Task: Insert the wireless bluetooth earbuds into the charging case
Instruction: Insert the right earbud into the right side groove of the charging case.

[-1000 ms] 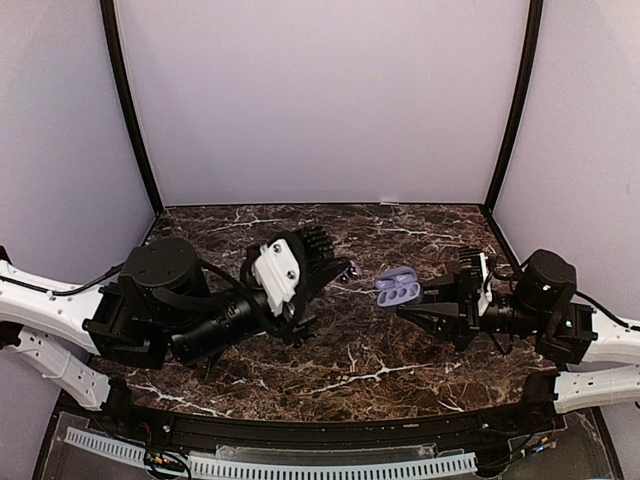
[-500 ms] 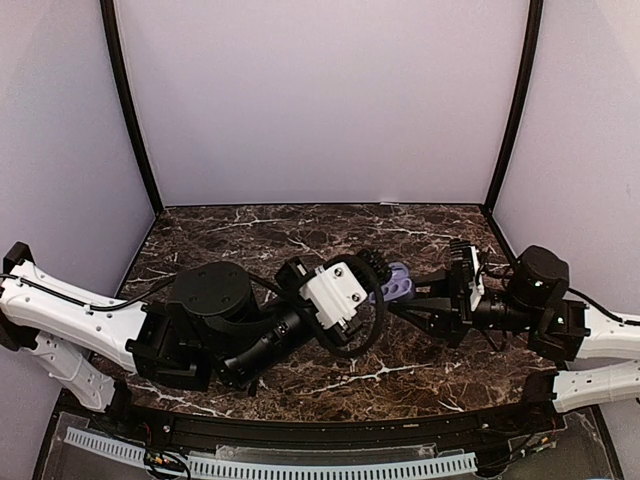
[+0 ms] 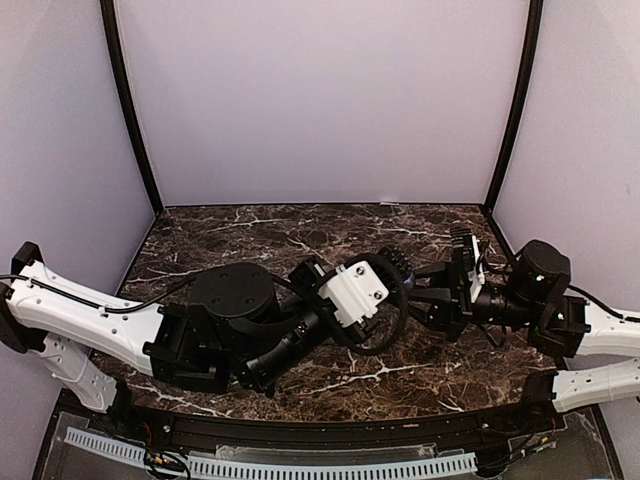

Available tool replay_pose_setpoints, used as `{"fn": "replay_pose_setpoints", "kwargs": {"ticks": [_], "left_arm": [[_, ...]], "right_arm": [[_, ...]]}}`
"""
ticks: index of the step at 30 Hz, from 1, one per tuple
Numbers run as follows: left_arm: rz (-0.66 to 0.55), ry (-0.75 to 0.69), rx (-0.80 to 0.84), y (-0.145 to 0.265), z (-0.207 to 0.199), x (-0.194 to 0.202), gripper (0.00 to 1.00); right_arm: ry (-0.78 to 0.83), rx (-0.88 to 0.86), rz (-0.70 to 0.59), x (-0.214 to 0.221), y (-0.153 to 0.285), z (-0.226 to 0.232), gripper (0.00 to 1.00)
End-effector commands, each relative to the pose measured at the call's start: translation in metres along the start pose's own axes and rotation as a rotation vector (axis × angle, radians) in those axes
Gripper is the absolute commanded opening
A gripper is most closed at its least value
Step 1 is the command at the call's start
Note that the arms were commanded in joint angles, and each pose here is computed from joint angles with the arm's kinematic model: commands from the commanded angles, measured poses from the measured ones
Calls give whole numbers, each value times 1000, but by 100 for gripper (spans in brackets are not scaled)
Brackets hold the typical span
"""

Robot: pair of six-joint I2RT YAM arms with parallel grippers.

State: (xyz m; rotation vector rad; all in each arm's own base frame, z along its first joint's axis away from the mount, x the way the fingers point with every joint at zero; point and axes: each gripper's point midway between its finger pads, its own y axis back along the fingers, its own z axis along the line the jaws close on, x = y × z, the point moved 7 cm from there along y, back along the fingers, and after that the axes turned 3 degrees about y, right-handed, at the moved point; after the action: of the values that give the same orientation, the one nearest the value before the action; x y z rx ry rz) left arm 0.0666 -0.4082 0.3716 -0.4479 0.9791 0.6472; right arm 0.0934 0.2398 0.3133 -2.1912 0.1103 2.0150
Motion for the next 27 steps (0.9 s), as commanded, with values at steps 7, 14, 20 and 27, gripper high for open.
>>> {"fn": "replay_pose_setpoints", "kwargs": {"ticks": [7,14,20,27], "left_arm": [[39,-32,-70,-14,-2,-8,0],[44,-39,-82,-17,-3,-8,0],[58,-42,-100,-20,-2,-7,0],[71,-51,-113,-24,-4,-6,0]], "right_arm": [[-3,49,-48,-21,-1,-5,0],[7,43,-38,-20,-2,-5,0],[12,41,-41,-21,-1,-4,0],[17,32,-40,-23,-1,-4,0]]}}
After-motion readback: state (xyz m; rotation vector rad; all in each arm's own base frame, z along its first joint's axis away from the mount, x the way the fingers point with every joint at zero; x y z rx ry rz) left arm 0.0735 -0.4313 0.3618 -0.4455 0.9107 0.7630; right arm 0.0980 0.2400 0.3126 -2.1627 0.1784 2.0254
